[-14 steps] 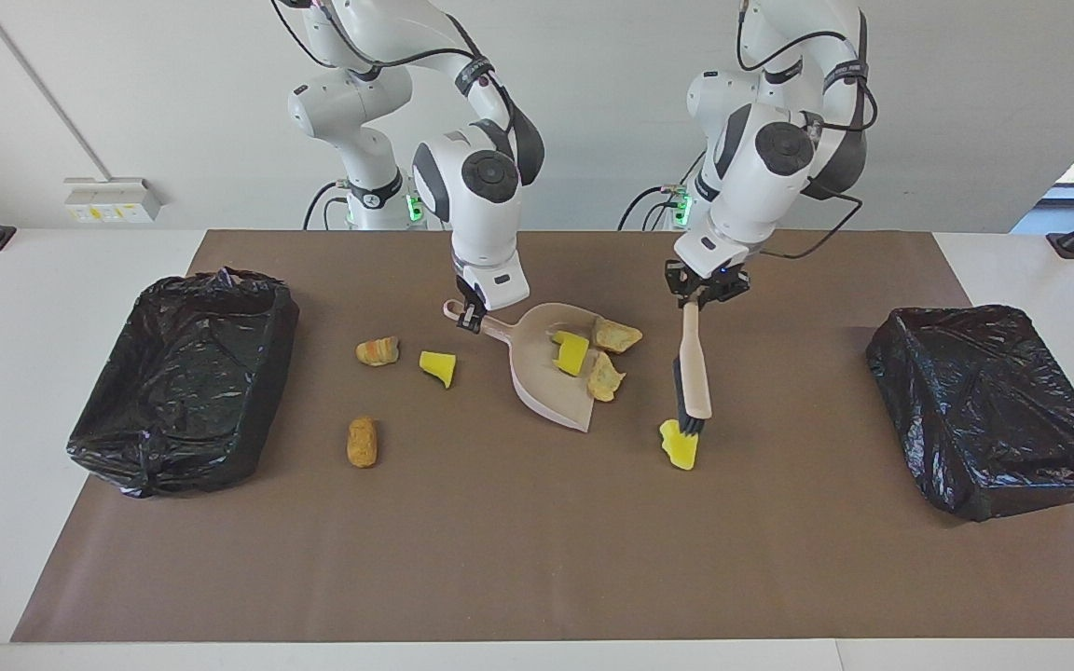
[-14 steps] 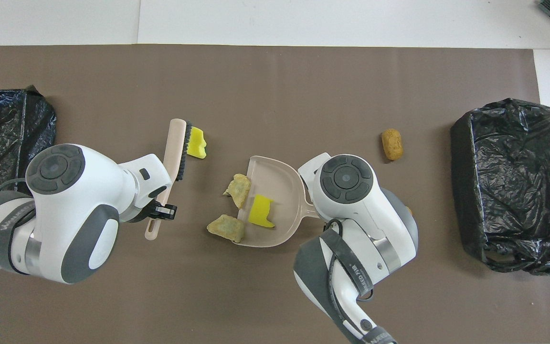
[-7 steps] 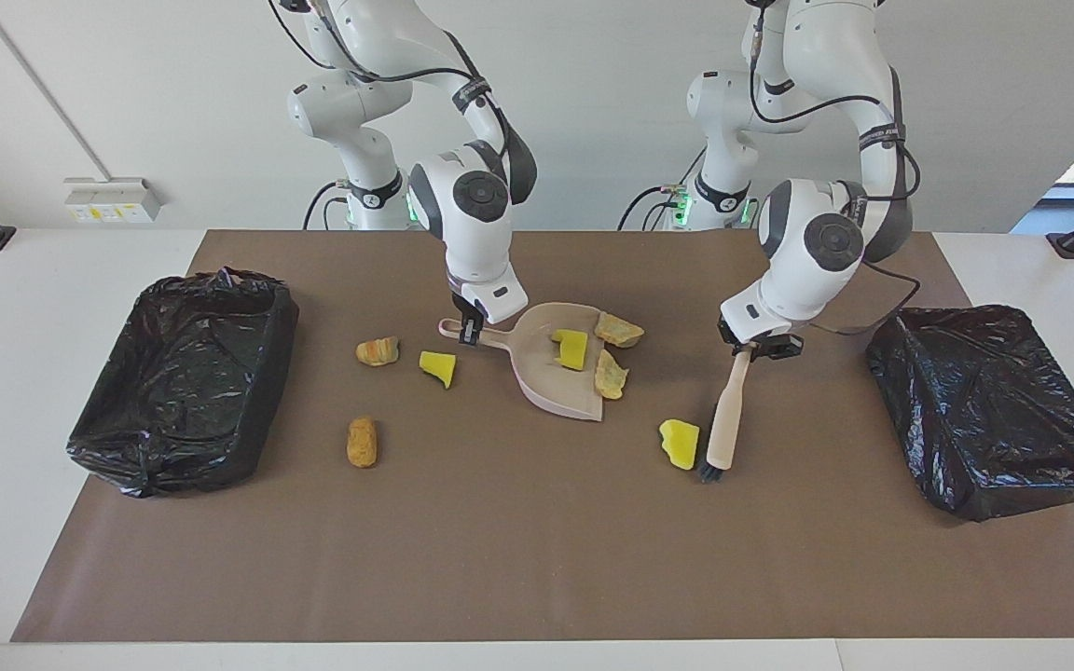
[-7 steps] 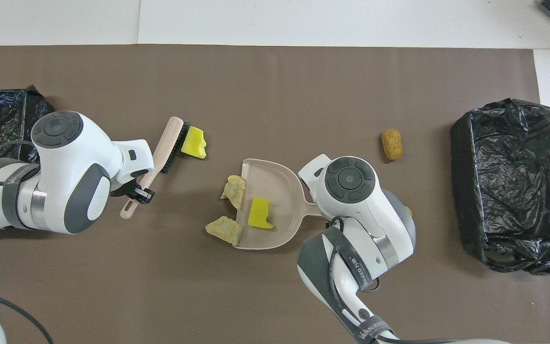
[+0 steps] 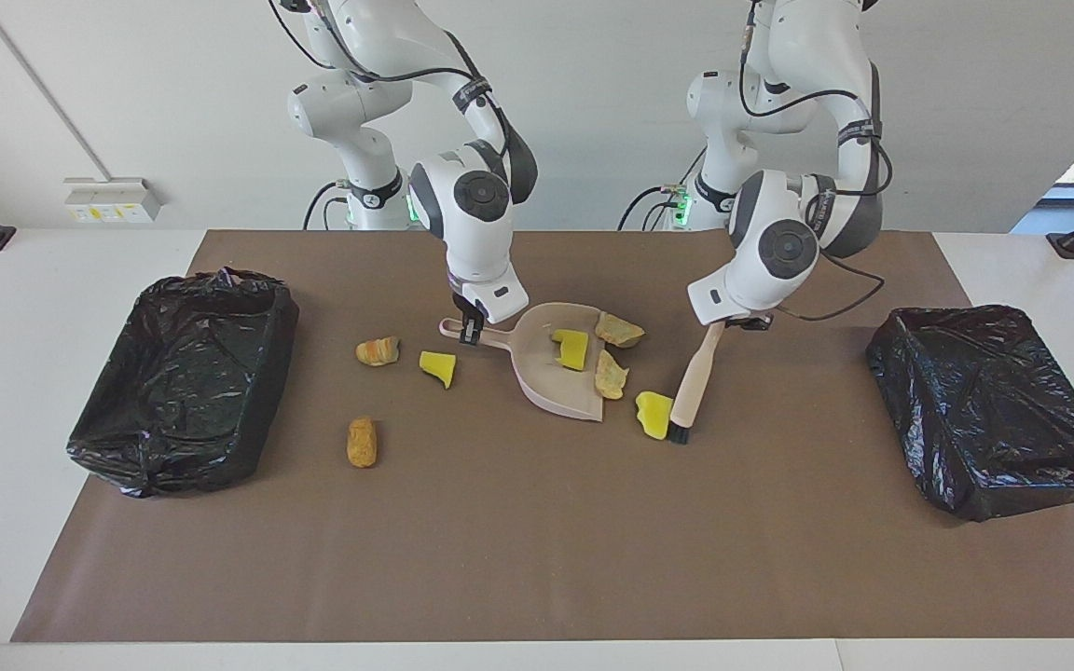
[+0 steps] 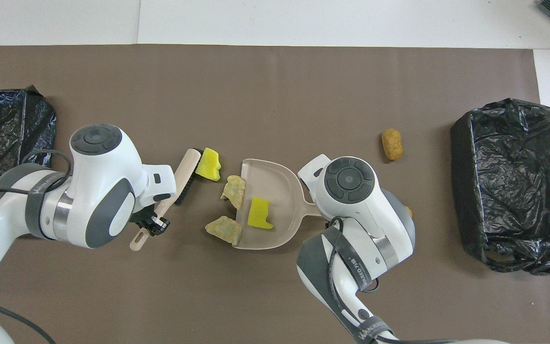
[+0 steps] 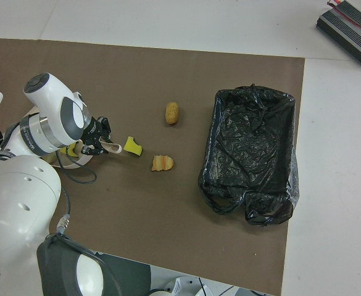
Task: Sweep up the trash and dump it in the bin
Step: 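Sweep the yellow sponge piece into the dustpan with the left gripper, then push the remaining pieces deeper into the dustpan with the left gripper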
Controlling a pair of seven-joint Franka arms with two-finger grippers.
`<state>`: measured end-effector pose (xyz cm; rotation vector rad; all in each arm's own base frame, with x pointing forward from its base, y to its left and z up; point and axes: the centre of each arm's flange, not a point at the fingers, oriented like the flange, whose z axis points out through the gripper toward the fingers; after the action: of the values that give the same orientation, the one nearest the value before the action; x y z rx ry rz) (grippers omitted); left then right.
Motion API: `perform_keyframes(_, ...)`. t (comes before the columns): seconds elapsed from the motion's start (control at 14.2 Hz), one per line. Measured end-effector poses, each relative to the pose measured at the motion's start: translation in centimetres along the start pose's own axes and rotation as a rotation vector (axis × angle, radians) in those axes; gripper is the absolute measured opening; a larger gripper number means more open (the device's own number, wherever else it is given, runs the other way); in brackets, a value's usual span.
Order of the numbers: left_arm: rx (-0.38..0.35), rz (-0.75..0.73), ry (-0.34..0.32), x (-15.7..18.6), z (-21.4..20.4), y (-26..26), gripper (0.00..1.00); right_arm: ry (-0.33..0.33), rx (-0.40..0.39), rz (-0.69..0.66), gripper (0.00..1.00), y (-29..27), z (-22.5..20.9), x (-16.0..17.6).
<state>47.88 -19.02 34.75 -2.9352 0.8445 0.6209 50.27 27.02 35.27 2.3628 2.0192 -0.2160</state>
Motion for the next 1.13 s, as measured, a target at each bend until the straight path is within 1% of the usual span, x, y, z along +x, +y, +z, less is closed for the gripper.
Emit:
perform_keyframes(0.35,0.083,-0.116,-0.049,-1.5,0.9,12.3,0.27,0.000,0.000,0.002,0.33,0.0,0.0,0.0)
perform_keyframes(0.42,0.072,-0.134,-0.046,-2.0,0.7,14.5,0.27,0.000,0.000,0.002,0.33,0.0,0.0,0.0)
perform_keyframes(0.56,-0.007,-0.178,-0.022,-2.9,-0.6,17.7,0.27,0.000,0.000,0.002,0.33,0.0,0.0,0.0)
perform_keyframes(0.71,-0.074,-0.214,0.017,-3.1,-2.1,18.7,0.27,0.001,0.001,0.002,0.33,0.0,0.0,0.0)
perform_keyframes(0.78,-0.090,-0.221,0.034,-3.0,-2.4,18.8,0.27,0.001,0.001,0.002,0.33,0.0,0.0,0.0)
perform_keyframes(0.99,-0.097,-0.229,0.035,-3.1,-2.7,18.5,0.27,0.001,0.001,0.002,0.33,0.0,0.0,0.0)
perform_keyframes(1.13,-0.097,-0.247,0.027,-3.9,-3.6,17.6,0.27,0.001,0.001,0.003,0.33,0.0,0.0,0.0)
